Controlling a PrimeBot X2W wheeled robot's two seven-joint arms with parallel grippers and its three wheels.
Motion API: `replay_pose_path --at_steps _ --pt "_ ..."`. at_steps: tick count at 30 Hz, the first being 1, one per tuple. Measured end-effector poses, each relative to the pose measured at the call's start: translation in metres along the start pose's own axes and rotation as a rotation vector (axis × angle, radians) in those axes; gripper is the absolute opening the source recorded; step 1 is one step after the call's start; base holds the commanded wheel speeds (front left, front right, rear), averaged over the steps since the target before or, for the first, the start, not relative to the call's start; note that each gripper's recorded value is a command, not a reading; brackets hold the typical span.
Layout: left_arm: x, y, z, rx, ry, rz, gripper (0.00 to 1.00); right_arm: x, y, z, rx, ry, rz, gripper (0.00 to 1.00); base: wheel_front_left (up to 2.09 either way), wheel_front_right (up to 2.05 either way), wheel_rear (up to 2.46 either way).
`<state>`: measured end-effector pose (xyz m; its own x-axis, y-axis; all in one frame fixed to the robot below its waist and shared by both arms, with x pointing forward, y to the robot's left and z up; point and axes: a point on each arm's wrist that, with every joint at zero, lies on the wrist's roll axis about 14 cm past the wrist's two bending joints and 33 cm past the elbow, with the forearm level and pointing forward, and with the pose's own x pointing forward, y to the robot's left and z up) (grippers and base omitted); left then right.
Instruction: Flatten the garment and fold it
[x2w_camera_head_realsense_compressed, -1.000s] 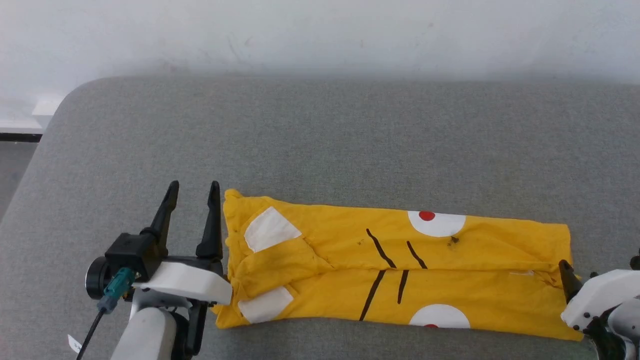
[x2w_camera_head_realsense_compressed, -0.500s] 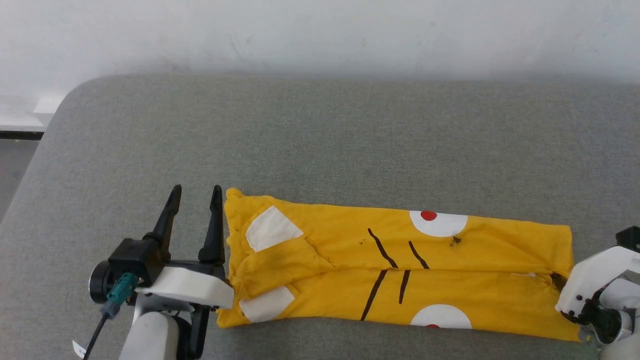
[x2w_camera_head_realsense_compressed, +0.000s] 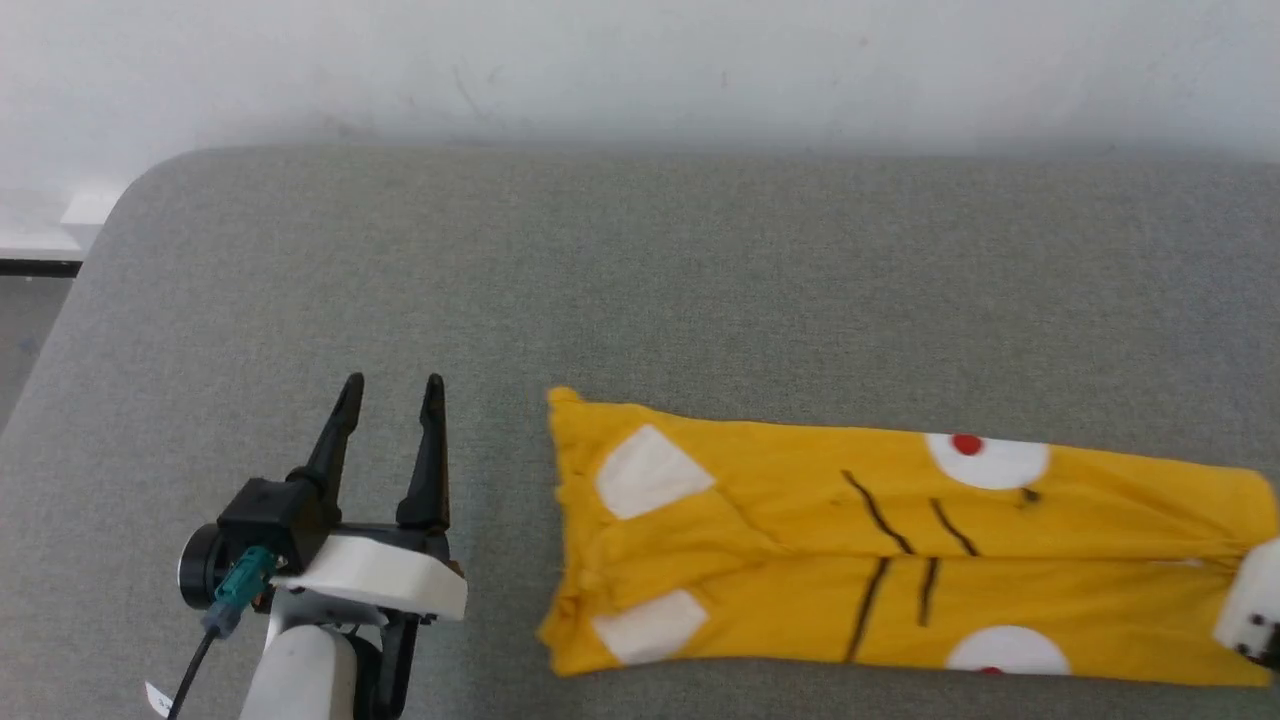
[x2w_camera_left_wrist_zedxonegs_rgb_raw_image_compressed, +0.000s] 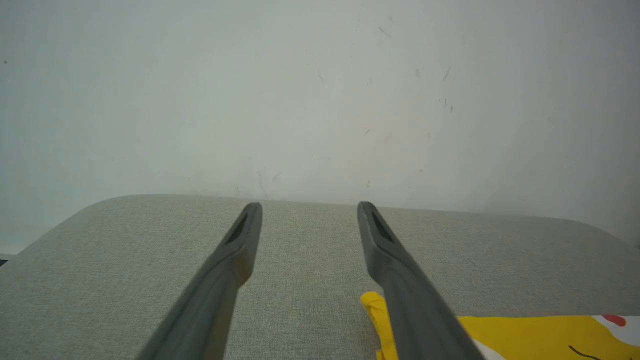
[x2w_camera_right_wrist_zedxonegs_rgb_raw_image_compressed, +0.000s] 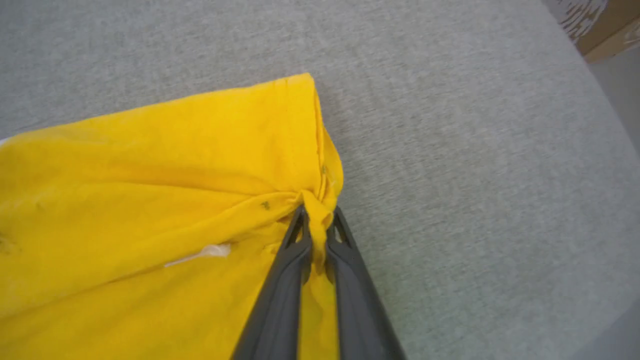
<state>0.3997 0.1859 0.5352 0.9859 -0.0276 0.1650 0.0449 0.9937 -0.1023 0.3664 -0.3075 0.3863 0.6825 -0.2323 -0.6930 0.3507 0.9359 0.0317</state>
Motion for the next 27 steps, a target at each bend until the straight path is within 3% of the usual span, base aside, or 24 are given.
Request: replay_pose_path --at_steps 6,10,19,27 --pt "0.0 0.002 -0.007 -0.003 0.019 0.002 1.0 -0.004 -0.056 0.023 -0.063 -0.102 -0.157 0.0 0.0 0.0 0.0" --pt "-0.001 0.003 -0.009 0.0 0.027 0.007 1.0 -0.003 -0.062 0.024 -0.08 -0.106 -0.176 0.0 0.0 0.0 0.0" --pt "-0.005 0.007 -0.008 0.007 0.026 0.013 1.0 -0.01 -0.014 0.023 -0.19 -0.067 -0.045 0.0 0.0 0.0 0.0" --pt "-0.009 0.009 -0.004 0.009 0.02 0.022 1.0 -0.072 0.071 0.045 -0.315 -0.114 0.201 0.0 0.0 0.0 0.0"
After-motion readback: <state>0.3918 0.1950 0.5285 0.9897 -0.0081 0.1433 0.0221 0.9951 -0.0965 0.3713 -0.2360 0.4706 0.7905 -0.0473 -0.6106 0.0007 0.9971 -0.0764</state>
